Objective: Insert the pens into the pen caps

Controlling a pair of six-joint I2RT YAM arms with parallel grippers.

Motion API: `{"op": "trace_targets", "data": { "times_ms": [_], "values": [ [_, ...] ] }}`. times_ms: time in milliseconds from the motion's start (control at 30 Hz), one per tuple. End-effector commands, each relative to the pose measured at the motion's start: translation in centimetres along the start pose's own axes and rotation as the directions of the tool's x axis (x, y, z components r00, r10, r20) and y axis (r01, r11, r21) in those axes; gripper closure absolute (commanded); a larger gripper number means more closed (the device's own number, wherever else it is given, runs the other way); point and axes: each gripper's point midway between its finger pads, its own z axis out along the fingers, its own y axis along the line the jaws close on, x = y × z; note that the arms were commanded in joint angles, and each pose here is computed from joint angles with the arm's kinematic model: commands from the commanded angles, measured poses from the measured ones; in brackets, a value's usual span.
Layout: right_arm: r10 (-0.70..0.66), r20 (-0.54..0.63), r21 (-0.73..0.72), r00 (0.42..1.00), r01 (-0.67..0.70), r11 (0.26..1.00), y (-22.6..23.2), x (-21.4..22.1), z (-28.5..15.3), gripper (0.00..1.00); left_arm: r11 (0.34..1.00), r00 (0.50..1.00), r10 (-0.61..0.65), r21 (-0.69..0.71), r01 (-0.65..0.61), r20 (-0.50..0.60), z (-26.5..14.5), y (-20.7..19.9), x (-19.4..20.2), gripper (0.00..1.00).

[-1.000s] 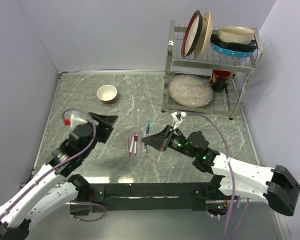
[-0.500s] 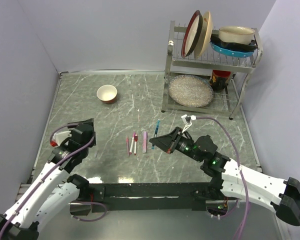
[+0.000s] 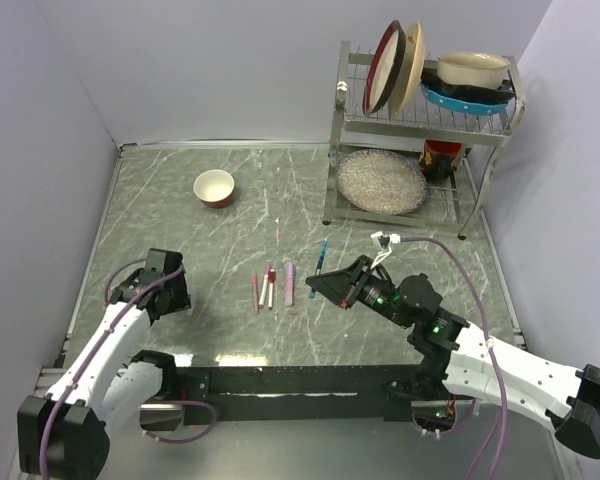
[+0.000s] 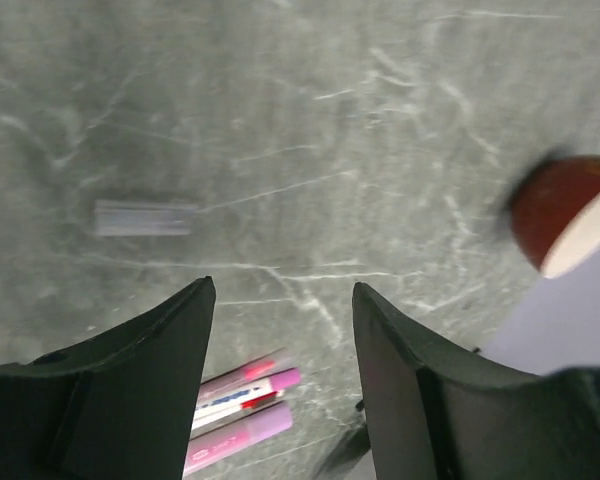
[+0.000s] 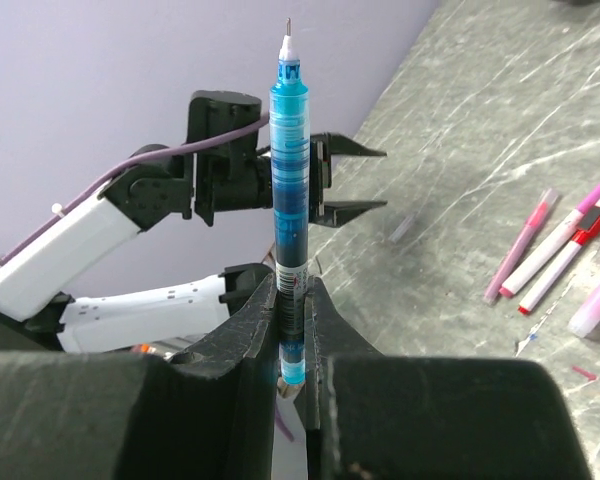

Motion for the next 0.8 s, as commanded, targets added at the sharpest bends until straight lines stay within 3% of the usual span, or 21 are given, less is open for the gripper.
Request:
{"op": "trace_targets", "data": {
  "times_ms": [0,233,767],
  "values": [
    [-0.034,0.043,0.006,0.999,0.033,0.999,0.1,-1.1,0.0,1.00,0.970,0.979,-0.203,-0.139,0.200,-0.006,0.4,1.3,0.6,0.39],
    [-0.049,0.043,0.017,0.998,0.048,0.999,0.1,-1.2,0.1,1.00,0.961,0.977,-0.211,-0.180,0.212,0.022,1.5,2.9,0.0,0.42],
    [-0.057,0.054,0.025,0.997,0.055,0.998,0.1,-1.6,0.0,1.00,0.957,0.977,-0.205,-0.199,0.213,0.061,3.9,3.4,-0.9,0.39]
  ]
}}
